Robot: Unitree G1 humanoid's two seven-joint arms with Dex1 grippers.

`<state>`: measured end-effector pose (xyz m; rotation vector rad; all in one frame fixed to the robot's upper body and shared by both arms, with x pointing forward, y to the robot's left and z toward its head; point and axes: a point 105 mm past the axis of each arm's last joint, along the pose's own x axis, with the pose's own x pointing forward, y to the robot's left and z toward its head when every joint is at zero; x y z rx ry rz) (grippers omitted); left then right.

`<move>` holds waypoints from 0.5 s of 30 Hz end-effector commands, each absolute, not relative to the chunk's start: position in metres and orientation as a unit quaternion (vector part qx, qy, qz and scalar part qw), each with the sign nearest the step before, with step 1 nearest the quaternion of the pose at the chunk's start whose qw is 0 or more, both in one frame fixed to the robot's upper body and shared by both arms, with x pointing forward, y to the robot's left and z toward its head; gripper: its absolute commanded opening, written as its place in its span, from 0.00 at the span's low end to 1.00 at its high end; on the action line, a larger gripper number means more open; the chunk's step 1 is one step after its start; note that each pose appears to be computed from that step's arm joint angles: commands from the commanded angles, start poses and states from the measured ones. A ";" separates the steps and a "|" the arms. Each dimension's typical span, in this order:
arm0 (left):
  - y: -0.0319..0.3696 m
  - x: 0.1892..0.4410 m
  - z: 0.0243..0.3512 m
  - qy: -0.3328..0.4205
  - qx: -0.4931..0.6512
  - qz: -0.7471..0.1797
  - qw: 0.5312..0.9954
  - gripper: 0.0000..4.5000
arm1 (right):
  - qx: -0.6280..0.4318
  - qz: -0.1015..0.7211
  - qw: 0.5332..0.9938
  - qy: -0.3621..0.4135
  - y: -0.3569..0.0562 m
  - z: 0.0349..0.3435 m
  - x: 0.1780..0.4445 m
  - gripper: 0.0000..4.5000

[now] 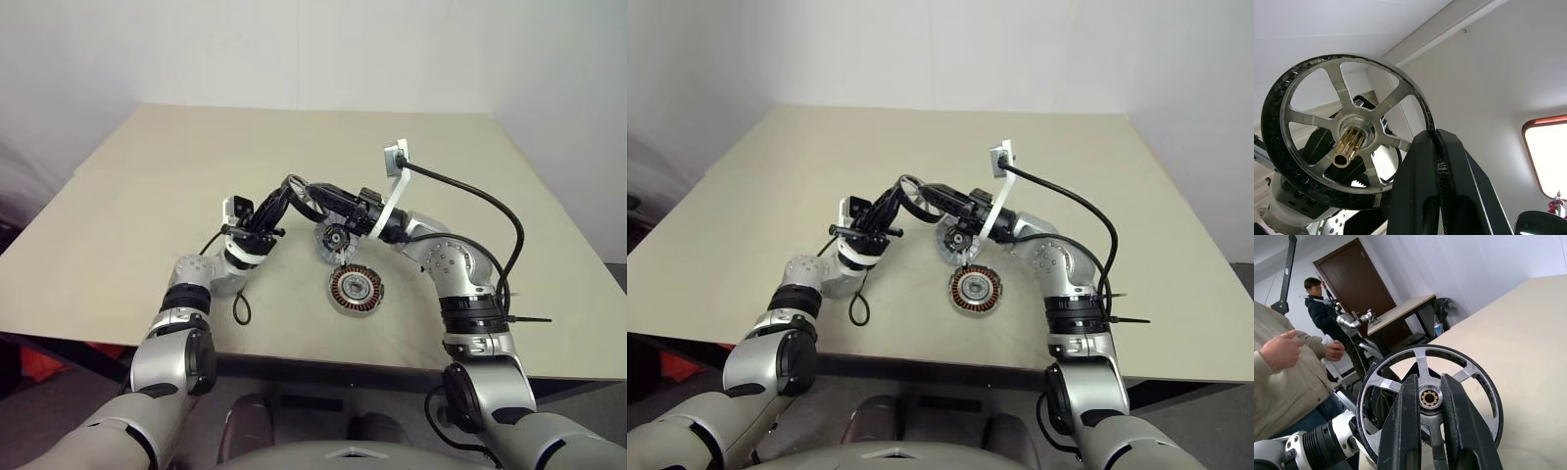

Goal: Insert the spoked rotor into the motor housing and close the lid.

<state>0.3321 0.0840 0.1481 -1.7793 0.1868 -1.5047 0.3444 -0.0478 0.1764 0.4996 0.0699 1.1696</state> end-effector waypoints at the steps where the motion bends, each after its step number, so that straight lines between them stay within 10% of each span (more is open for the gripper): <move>1: 0.079 0.335 0.163 0.063 -0.688 -0.612 0.384 0.00 | 0.223 0.552 0.803 0.024 -0.042 0.183 0.346 0.06; 15: 0.064 0.362 0.138 0.045 -0.616 -0.532 0.579 0.00 | 0.217 0.548 0.808 0.018 -0.043 0.183 0.348 0.06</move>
